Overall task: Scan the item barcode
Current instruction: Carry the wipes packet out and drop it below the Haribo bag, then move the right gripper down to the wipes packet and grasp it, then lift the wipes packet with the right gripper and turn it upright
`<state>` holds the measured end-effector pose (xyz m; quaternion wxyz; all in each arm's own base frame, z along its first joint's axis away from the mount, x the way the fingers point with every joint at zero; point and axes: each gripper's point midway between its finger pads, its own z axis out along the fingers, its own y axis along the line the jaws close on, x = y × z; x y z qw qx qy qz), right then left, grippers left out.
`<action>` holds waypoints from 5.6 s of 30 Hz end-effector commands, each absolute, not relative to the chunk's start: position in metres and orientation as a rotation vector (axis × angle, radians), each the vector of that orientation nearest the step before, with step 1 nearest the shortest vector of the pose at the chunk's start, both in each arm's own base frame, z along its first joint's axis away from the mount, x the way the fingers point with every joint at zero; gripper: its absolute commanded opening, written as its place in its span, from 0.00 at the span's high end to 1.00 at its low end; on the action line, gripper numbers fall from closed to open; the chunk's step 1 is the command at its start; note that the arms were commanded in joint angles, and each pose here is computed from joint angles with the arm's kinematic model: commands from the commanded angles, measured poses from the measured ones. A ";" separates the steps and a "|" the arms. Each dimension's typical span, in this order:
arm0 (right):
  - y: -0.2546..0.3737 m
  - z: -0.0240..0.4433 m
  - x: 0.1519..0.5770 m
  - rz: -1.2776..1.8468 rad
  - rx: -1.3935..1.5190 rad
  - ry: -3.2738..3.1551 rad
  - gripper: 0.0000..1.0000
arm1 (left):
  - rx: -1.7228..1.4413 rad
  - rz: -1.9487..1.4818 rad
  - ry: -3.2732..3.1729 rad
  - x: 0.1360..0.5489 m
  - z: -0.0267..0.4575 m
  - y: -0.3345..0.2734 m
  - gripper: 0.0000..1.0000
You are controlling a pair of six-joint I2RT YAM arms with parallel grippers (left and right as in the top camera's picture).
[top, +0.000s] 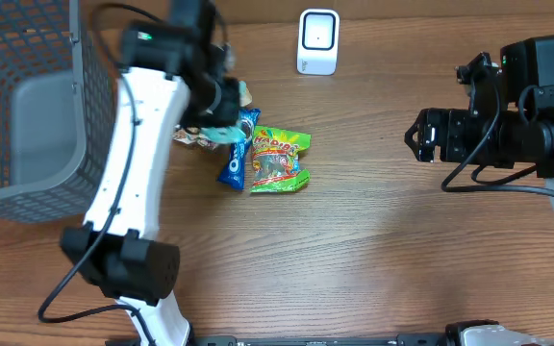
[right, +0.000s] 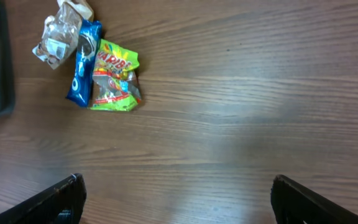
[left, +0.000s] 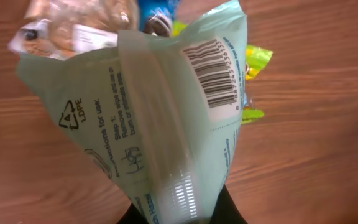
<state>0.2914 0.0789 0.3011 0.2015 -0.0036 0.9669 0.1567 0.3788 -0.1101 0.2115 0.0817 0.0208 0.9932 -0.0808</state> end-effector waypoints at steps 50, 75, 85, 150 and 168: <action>0.163 0.292 0.317 0.712 0.122 2.708 0.15 | 0.009 -0.166 2.221 0.305 0.421 -0.073 0.40; 0.247 0.144 0.286 0.543 0.308 3.083 0.16 | -0.179 -0.014 2.573 0.369 0.313 -0.050 0.18; 0.309 0.085 0.236 0.682 0.299 3.109 0.28 | -0.177 -0.001 2.610 0.377 0.299 -0.051 0.12; 0.274 0.040 0.308 0.390 1.081 2.736 0.33 | -0.177 0.007 2.624 0.374 0.297 -0.051 0.01; 0.289 0.022 0.294 0.383 0.423 2.967 0.46 | -0.176 0.009 2.637 0.371 0.295 -0.050 0.02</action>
